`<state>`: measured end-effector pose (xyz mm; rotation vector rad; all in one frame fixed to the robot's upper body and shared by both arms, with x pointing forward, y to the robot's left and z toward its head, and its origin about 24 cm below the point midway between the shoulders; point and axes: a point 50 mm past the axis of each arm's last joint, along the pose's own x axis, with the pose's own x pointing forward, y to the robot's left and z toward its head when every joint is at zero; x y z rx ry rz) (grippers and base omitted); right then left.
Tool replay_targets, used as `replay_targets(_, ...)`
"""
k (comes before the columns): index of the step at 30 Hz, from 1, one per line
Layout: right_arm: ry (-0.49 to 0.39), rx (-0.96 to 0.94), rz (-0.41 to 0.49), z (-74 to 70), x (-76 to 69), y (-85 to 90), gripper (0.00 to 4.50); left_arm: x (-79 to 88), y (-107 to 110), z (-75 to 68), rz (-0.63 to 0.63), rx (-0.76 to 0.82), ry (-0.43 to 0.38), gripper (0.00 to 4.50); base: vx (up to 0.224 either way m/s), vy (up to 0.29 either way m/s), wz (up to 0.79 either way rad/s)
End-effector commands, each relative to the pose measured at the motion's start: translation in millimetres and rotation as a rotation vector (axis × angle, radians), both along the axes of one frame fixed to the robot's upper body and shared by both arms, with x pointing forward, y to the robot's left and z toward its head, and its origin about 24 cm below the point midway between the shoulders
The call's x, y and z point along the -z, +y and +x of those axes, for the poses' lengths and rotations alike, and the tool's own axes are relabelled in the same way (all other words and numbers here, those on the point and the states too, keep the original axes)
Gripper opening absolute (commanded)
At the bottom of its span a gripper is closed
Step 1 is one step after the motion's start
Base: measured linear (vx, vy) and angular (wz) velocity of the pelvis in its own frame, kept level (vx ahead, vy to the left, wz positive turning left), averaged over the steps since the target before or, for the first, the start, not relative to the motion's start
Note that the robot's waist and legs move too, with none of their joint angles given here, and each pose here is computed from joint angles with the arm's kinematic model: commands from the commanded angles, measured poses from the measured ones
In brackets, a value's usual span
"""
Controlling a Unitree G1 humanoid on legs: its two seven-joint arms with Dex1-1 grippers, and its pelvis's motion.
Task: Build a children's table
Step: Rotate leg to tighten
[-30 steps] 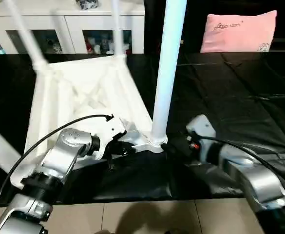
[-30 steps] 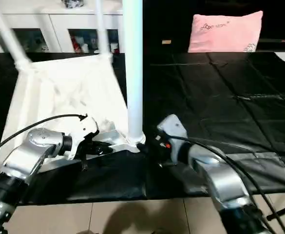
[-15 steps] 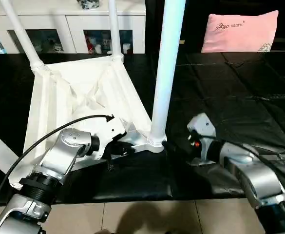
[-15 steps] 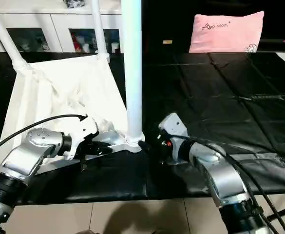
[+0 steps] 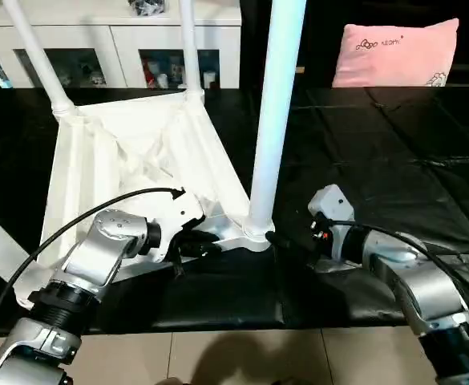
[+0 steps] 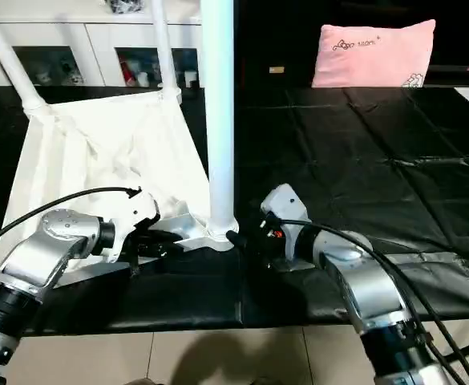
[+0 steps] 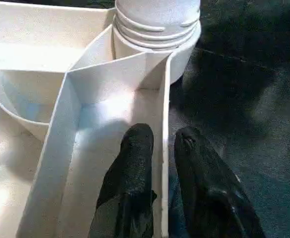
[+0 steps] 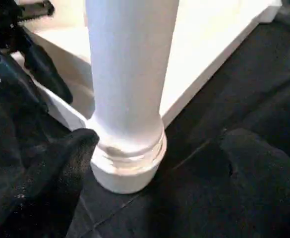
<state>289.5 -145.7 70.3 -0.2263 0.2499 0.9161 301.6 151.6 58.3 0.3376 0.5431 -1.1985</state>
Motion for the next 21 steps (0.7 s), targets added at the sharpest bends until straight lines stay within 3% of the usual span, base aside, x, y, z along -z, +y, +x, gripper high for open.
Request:
replay_targets(1, -0.008, -0.012, -0.009, 1.3, -1.0, -0.5, 4.5, -4.9, 3.5, 3.8, 0.024, 0.007, 0.001, 0.56, 0.0, 0.0, 0.0)
replay_targets(8, -0.005, -0.026, -0.006, -0.4, -0.4, -1.3, 4.5, -2.4, 4.4, 7.6, 0.051, 0.009, 0.018, 0.05, 0.0, 0.0, 0.0)
replay_targets(13, -0.003, -0.036, -0.005, -1.4, 0.2, -1.5, 4.5, -2.8, 2.9, 9.9, 0.043, 0.031, 0.023, 0.05, 0.0, 0.0, 0.0)
replay_targets(21, 0.004, -0.126, -0.012, -1.1, -1.9, -0.9, 4.5, -4.1, -2.8, -1.9, 0.029, 0.272, 0.029, 0.05, 0.0, 0.0, 0.0)
